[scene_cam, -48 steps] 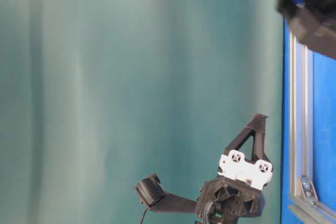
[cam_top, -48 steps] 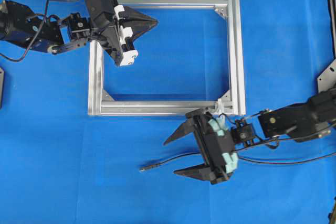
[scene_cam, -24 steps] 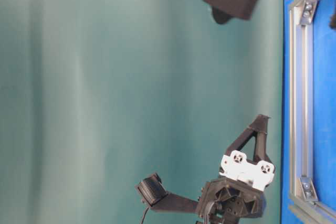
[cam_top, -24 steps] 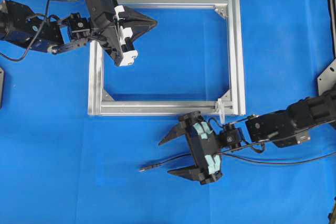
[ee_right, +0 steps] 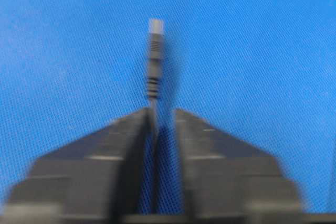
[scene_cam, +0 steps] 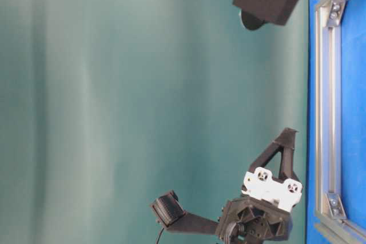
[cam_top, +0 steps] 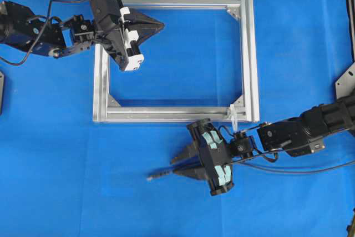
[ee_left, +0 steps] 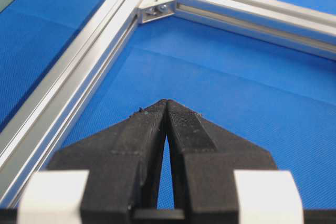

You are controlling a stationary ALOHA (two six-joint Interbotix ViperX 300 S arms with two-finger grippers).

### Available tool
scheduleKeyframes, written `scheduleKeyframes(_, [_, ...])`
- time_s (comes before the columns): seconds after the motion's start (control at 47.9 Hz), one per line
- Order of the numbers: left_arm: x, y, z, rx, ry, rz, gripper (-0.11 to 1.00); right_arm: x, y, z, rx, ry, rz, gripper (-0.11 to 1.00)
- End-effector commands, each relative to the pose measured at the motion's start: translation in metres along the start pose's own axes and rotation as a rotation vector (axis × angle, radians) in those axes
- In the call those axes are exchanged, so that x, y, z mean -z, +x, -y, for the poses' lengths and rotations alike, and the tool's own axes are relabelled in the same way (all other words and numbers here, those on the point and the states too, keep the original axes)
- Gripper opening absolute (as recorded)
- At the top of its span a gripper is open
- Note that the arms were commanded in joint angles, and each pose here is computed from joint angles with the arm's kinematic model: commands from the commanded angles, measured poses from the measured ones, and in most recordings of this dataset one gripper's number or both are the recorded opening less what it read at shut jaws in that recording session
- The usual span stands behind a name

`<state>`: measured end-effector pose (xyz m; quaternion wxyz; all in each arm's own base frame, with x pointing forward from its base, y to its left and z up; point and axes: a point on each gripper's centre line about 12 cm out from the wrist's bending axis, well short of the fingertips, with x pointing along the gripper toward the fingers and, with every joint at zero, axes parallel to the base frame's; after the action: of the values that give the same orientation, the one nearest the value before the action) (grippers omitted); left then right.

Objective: Insert the wire through the string loop located on the right side.
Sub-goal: 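Close the right gripper on the cable just behind the USB plug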

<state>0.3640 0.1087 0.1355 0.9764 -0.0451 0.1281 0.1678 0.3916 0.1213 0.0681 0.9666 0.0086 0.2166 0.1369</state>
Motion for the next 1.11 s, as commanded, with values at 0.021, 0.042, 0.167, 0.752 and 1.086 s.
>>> scheduleKeyframes(0.021, [-0.015, -0.002, 0.001, 0.004, 0.000, 0.044, 0.00, -0.011, 0.000, -0.001, -0.005, -0.004, 0.032, 0.00])
scheduleKeyframes(0.042, [-0.015, -0.002, 0.001, 0.005, 0.001, 0.046, 0.00, -0.011, -0.001, -0.001, -0.004, -0.005, 0.030, -0.02])
scheduleKeyframes(0.167, [-0.015, -0.002, 0.002, 0.006, 0.000, 0.044, 0.00, -0.012, -0.001, -0.001, -0.004, -0.006, 0.032, -0.04])
scheduleKeyframes(0.752, [-0.015, -0.003, 0.001, 0.005, -0.008, 0.046, 0.00, -0.078, -0.041, -0.006, -0.003, -0.005, 0.031, -0.04])
scheduleKeyframes(1.086, [-0.016, -0.002, 0.002, 0.006, -0.008, 0.047, 0.00, -0.082, -0.043, -0.007, -0.004, -0.003, 0.026, -0.04])
